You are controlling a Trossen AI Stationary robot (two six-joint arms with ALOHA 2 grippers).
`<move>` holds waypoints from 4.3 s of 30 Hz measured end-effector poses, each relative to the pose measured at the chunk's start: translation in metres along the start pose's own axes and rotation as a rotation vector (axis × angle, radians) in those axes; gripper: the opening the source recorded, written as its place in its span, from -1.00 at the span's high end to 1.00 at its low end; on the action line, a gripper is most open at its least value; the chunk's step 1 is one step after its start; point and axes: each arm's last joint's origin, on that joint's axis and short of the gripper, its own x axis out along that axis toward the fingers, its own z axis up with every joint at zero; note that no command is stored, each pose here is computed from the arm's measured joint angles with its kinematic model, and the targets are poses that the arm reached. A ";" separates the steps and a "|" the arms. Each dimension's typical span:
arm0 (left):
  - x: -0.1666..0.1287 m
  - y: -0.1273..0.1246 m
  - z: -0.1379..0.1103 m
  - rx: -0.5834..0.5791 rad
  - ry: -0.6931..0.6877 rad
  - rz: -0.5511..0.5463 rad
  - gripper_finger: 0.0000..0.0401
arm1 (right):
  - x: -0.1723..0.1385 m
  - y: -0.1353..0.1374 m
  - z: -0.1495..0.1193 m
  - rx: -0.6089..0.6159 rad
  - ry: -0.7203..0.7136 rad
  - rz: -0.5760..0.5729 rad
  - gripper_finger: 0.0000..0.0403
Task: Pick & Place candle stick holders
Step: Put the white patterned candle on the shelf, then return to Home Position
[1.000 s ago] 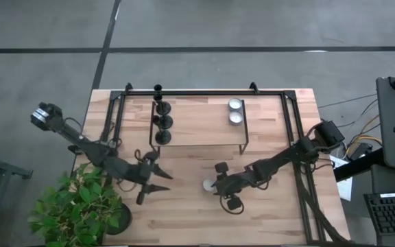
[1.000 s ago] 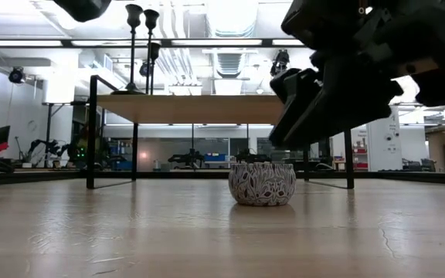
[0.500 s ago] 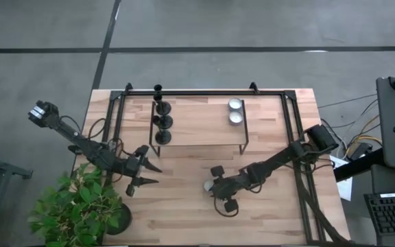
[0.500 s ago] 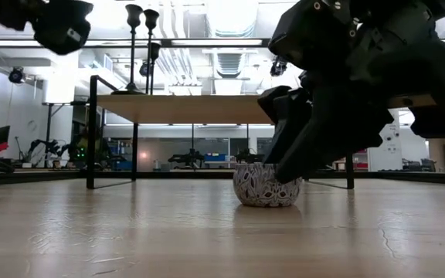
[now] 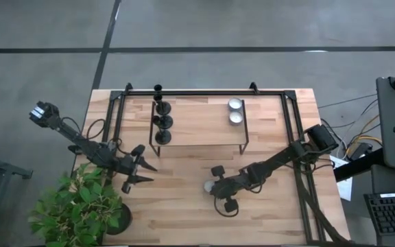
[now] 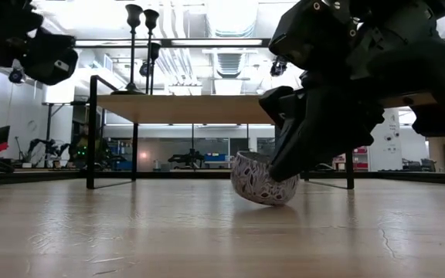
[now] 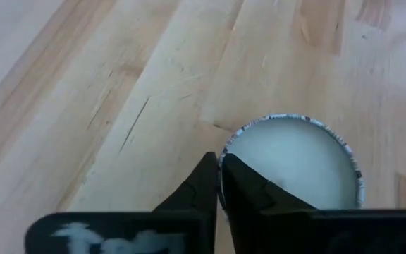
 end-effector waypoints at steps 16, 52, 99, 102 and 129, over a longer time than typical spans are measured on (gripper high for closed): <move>-0.017 0.006 -0.007 0.027 -0.034 -0.018 0.12 | -0.012 -0.001 0.020 0.032 0.089 0.004 0.96; -0.045 0.014 0.011 0.028 0.017 0.033 0.12 | -0.185 -0.125 0.109 0.170 0.382 -0.078 0.96; -0.045 0.014 0.010 0.015 0.022 0.034 0.12 | -0.196 -0.154 0.024 0.358 0.254 -0.073 0.96; -0.045 0.014 0.010 0.015 0.022 0.034 0.12 | -0.200 -0.153 0.025 0.354 0.239 -0.079 0.96; -0.045 0.014 0.010 0.016 0.022 0.034 0.12 | -0.238 -0.144 0.031 0.325 0.099 -0.124 0.47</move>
